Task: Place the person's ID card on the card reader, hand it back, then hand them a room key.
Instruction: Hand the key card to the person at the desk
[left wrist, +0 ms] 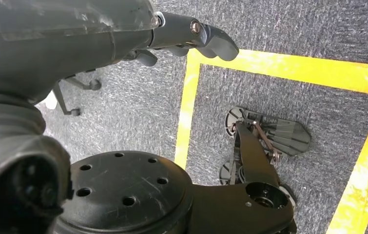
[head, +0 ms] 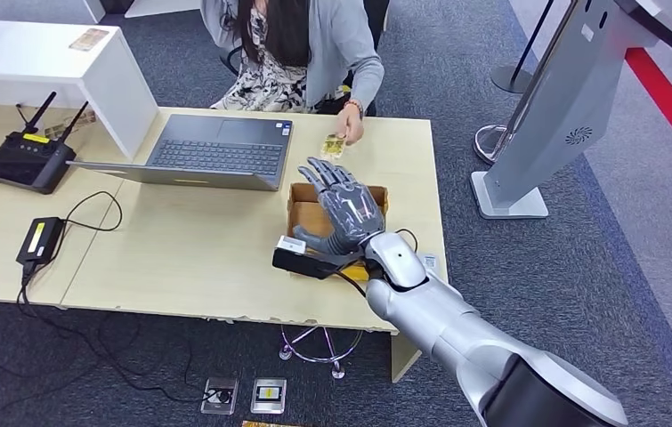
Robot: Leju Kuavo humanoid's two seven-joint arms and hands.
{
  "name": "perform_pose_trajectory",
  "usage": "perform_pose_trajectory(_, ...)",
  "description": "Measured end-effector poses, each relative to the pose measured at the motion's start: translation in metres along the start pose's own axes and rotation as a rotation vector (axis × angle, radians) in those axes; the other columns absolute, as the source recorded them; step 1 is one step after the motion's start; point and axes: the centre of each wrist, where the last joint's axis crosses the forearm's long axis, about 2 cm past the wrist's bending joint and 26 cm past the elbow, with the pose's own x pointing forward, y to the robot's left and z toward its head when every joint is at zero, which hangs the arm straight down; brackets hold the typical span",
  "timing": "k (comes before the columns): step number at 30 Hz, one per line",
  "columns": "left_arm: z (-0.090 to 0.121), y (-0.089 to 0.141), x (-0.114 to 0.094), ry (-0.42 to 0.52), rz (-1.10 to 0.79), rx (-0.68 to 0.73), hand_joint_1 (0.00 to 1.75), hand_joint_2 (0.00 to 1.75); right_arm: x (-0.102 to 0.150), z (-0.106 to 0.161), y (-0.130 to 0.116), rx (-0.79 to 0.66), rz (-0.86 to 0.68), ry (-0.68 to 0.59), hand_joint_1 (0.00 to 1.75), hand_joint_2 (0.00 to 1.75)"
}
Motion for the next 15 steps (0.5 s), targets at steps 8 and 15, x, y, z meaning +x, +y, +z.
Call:
perform_pose_trajectory(8,0.0,0.001,-0.001,0.005,0.007,0.011,0.0,0.0,-0.007,0.003,-0.002,0.016,-0.055,0.025,0.0,0.0)
perform_pose_trajectory(15,0.0,0.002,-0.002,0.013,0.018,0.052,0.0,0.0,-0.002,0.019,-0.008,0.042,-0.127,0.132,0.0,1.75)
